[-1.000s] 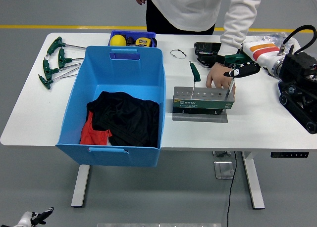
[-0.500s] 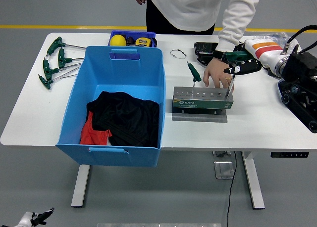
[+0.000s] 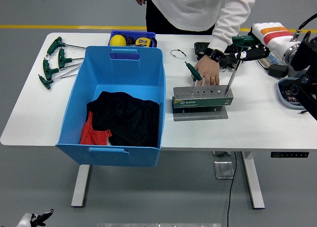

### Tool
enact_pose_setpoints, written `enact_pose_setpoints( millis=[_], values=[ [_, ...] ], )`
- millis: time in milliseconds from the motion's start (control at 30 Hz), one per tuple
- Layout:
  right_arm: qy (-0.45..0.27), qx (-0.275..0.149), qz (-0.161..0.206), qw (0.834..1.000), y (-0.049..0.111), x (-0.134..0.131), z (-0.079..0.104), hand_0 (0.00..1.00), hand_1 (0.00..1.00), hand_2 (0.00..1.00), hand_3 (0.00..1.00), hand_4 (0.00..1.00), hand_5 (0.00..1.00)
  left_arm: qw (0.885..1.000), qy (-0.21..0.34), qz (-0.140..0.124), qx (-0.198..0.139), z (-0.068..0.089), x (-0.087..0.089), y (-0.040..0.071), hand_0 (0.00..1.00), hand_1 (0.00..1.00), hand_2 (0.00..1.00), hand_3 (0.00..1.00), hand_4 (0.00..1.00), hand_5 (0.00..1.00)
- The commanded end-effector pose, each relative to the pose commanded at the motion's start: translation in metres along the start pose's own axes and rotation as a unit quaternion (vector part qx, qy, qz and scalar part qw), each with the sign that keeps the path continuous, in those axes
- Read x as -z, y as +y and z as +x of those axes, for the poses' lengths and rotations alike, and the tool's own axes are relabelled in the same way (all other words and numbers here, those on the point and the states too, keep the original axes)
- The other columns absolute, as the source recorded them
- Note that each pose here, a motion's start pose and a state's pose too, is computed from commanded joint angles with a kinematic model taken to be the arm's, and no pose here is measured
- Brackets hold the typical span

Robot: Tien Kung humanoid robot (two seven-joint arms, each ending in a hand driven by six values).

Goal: Lift tool from toolbox,place it in box,lift tool from toolbox,place it in box

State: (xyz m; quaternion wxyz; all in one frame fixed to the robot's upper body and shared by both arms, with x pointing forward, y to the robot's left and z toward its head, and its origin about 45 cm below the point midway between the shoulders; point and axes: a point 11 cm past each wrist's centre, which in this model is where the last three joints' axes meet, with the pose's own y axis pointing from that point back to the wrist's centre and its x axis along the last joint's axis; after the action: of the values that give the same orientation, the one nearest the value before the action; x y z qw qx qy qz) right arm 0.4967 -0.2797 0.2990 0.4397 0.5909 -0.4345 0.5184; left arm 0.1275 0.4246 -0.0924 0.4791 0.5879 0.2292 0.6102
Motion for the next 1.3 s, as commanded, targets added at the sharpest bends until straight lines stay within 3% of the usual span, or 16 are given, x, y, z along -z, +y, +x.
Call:
enact_pose_setpoints(
  millis=[400, 867, 1133, 1300],
  values=[
    [0.012, -0.024, 0.015, 1.000, 0.009, -0.001, 0.029, 0.002, 0.002, 0.002, 0.002, 0.781, 0.705, 1.000, 0.000, 0.003, 0.001, 0.000, 0.004, 0.000, 0.652, 0.601, 0.660, 0.693, 0.734, 0.706],
    [0.020, -0.098, 0.045, 0.994, 0.030, 0.004, 0.094, 0.002, 0.002, 0.002, 0.002, 0.755, 0.676, 1.000, -0.003, 0.008, 0.001, 0.002, 0.008, 0.000, 0.647, 0.598, 0.661, 0.695, 0.735, 0.713],
    [0.003, -0.153, 0.120, 0.981, 0.042, 0.056, 0.127, 0.002, 0.002, 0.002, 0.002, 0.752, 0.670, 1.000, 0.003, 0.013, 0.000, 0.000, 0.010, 0.000, 0.652, 0.598, 0.663, 0.697, 0.734, 0.711],
    [-0.017, -0.165, 0.174, 0.971, 0.050, 0.097, 0.133, 0.002, 0.002, 0.002, 0.002, 0.746, 0.662, 1.000, -0.001, 0.013, 0.003, -0.001, 0.011, 0.001, 0.651, 0.599, 0.663, 0.698, 0.735, 0.714]
  ],
)
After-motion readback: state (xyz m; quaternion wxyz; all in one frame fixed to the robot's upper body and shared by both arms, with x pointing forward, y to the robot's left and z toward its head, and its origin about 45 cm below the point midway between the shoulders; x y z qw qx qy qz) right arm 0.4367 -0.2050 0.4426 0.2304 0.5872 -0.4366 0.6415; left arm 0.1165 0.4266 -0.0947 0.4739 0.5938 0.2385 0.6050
